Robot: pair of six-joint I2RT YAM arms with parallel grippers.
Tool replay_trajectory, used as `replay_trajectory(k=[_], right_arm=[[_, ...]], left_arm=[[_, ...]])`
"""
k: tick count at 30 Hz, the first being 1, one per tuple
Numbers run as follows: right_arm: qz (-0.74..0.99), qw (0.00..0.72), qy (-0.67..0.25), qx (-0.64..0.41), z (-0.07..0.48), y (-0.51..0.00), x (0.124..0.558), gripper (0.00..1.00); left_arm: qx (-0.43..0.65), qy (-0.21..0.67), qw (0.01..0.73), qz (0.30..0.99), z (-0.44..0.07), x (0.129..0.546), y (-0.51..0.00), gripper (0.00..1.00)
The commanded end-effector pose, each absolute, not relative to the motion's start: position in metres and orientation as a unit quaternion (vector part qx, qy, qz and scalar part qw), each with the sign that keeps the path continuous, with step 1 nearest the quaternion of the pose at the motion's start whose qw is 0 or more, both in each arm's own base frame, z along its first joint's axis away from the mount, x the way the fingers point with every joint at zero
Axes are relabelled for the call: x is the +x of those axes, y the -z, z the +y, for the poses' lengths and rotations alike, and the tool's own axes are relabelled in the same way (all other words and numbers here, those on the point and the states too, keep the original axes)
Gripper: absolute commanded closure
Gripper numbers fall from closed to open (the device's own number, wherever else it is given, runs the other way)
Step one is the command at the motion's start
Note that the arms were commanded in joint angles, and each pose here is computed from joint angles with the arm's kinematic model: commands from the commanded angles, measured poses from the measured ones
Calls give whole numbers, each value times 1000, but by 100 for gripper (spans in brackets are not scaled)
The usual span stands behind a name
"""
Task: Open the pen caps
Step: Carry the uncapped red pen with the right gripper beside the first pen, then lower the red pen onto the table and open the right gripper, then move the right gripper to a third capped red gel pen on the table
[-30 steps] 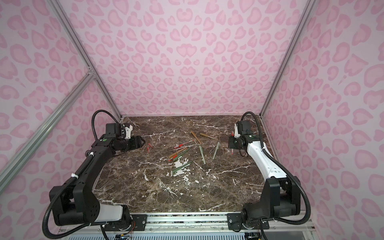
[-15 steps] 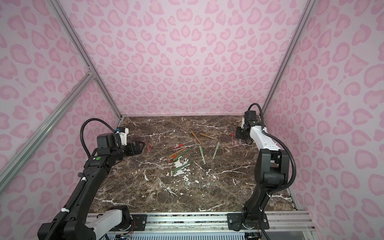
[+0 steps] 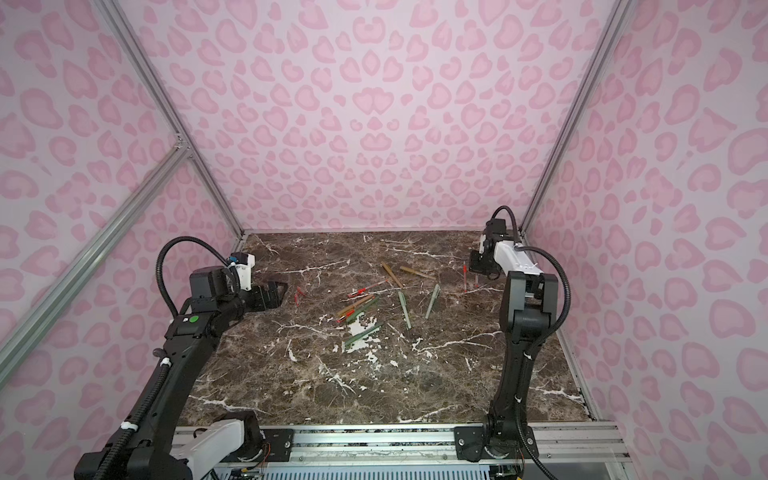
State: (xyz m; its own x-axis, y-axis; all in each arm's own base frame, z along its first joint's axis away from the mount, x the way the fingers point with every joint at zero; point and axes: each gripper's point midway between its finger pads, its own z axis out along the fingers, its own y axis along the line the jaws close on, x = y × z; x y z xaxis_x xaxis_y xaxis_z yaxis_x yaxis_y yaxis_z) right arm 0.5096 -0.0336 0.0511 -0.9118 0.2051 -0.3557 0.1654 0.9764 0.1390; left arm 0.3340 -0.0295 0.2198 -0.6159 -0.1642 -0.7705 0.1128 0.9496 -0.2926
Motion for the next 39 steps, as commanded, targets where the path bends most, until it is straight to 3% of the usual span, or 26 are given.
replay_trajectory(k=[1,9,15,28,33,39], right_arm=[[981,167,-58,86,-29,-37,508,100],[984,146,-58,83,-26,-17,505,98],[985,137,-59,87,-26,-9,498,86],[976,195,-60,81,-24,-72,500,78],[967,234,-87,48,2,-106,497,73],[962,231,-122,-75,84,-120,488,54]], left_arm=[[-6,157,458,875,-29,338,-231,2],[-14,157,459,874,-24,337,-232,2],[-20,155,459,874,-21,337,-233,2],[-20,156,463,872,-21,337,-231,2],[-19,159,468,869,-22,337,-234,2],[-19,156,469,869,-20,336,-237,2]])
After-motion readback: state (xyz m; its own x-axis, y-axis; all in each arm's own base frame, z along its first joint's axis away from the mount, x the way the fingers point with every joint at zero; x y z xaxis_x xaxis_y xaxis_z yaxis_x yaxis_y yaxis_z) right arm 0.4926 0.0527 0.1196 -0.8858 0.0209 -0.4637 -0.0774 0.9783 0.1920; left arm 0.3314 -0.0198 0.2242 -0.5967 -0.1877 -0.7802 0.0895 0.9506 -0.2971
